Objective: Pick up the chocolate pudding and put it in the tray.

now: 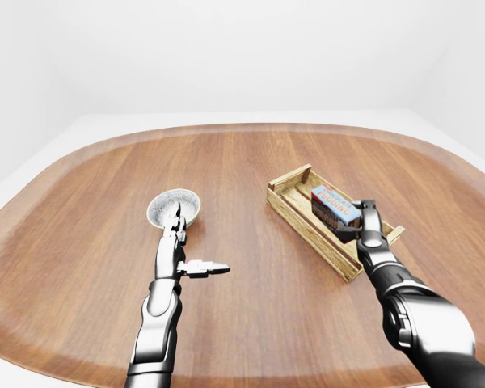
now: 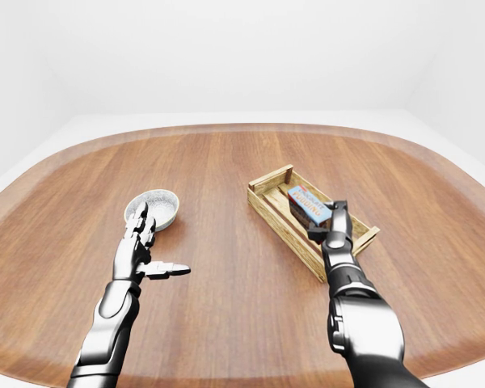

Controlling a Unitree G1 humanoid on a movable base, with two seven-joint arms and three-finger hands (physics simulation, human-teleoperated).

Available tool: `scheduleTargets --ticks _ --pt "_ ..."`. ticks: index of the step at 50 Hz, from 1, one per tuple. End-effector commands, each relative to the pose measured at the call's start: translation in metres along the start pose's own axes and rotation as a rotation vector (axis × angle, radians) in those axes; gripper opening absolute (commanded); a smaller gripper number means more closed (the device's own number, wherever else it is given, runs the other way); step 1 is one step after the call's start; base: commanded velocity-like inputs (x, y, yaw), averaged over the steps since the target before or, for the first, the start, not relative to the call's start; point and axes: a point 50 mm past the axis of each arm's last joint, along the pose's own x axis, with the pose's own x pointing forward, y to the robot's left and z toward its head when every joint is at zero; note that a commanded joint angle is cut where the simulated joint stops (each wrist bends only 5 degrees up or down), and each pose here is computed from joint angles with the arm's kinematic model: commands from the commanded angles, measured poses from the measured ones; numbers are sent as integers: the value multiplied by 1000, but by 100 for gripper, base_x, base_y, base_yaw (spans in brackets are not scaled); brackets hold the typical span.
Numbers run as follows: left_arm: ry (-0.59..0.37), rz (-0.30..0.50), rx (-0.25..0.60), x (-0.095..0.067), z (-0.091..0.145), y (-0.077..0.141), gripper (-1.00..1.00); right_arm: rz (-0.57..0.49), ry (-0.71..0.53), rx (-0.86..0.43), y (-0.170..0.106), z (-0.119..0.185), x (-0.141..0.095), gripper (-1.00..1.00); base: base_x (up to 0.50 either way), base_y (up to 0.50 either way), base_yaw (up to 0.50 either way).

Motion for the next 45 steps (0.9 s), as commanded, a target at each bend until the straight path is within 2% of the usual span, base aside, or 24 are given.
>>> scheduleTargets --ticks 1,45 --pt "4 -5 -2 0 0 -1 100 -37 20 14 -4 -7 0 -100 0 0 0" --pt "4 -8 0 0 0 -1 100 -39 71 -19 -3 -29 -6 -100 0 0 0"
